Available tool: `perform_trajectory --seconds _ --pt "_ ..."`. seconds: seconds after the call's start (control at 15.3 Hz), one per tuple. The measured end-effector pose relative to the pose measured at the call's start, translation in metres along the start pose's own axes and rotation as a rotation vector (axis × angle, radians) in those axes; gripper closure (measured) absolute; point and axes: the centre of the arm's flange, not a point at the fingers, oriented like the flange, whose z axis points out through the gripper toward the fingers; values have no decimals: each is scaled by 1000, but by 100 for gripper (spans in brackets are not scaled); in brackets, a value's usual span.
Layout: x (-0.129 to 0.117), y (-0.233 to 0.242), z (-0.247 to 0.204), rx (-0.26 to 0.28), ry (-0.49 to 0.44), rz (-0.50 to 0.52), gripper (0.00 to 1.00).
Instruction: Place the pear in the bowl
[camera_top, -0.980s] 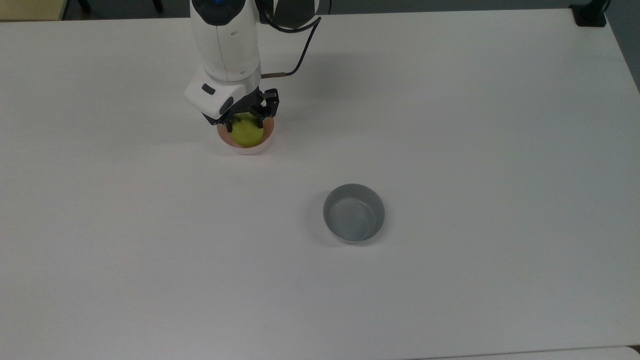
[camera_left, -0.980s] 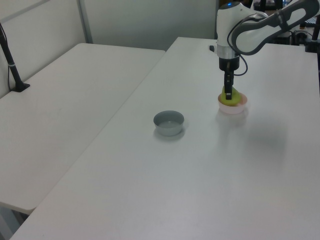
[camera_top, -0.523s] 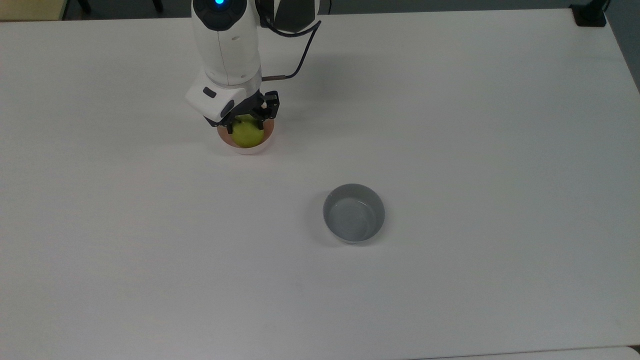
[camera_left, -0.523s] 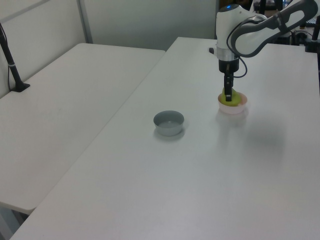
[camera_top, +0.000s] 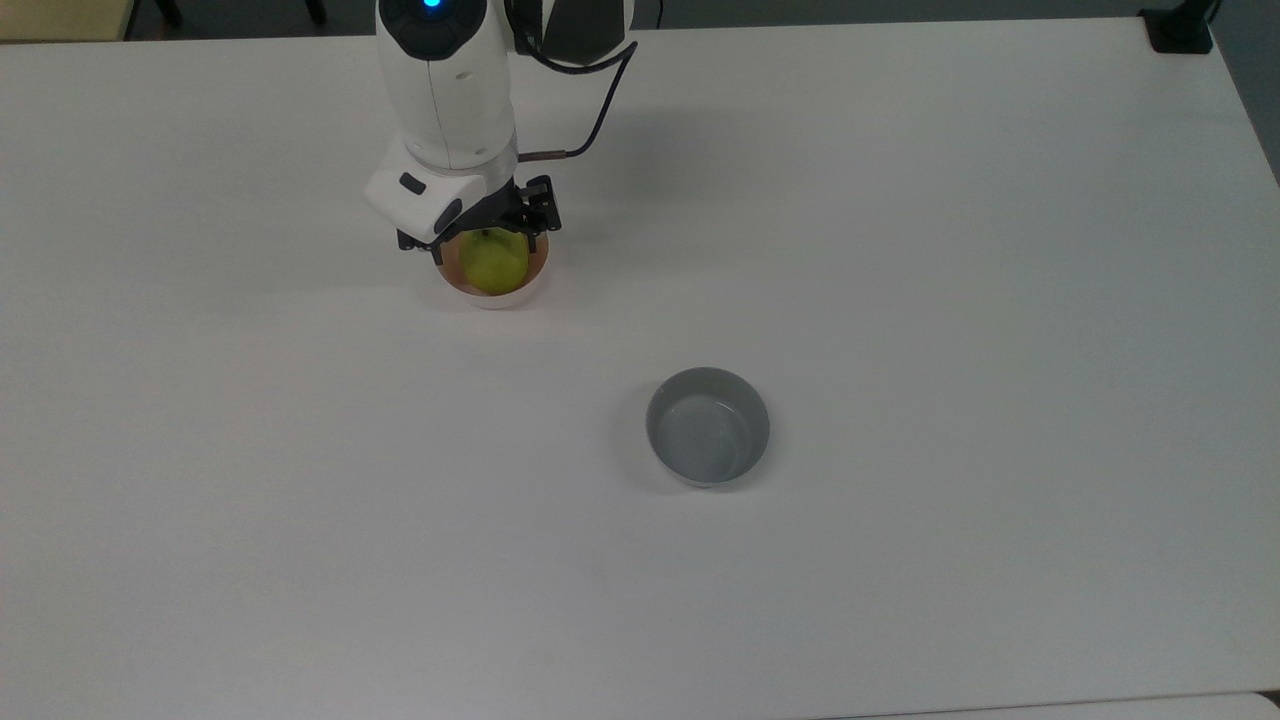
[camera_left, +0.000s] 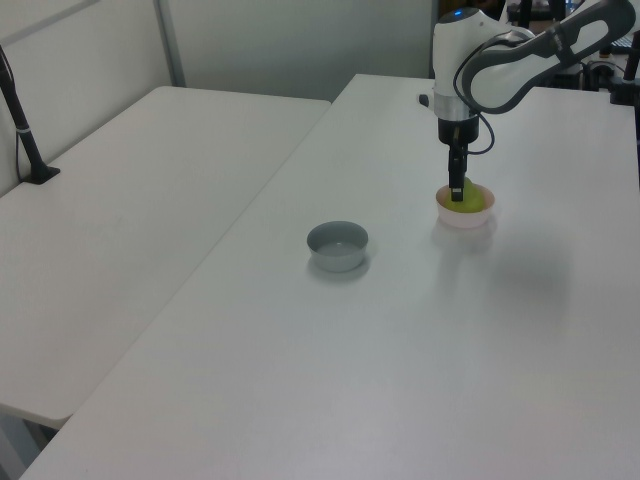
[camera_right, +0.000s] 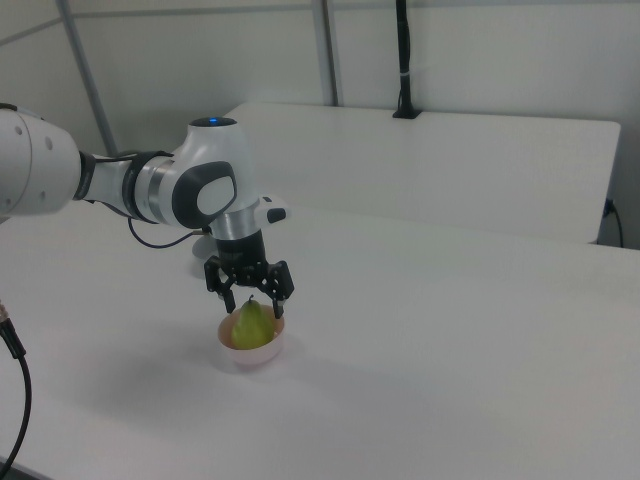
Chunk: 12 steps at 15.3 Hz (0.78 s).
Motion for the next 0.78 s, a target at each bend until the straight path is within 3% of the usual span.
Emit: perform_trajectory --seconds 0.33,0.78 --pt "0 4 -22 -6 30 8 0" --pt "-11 28 -98 -10 54 48 0"
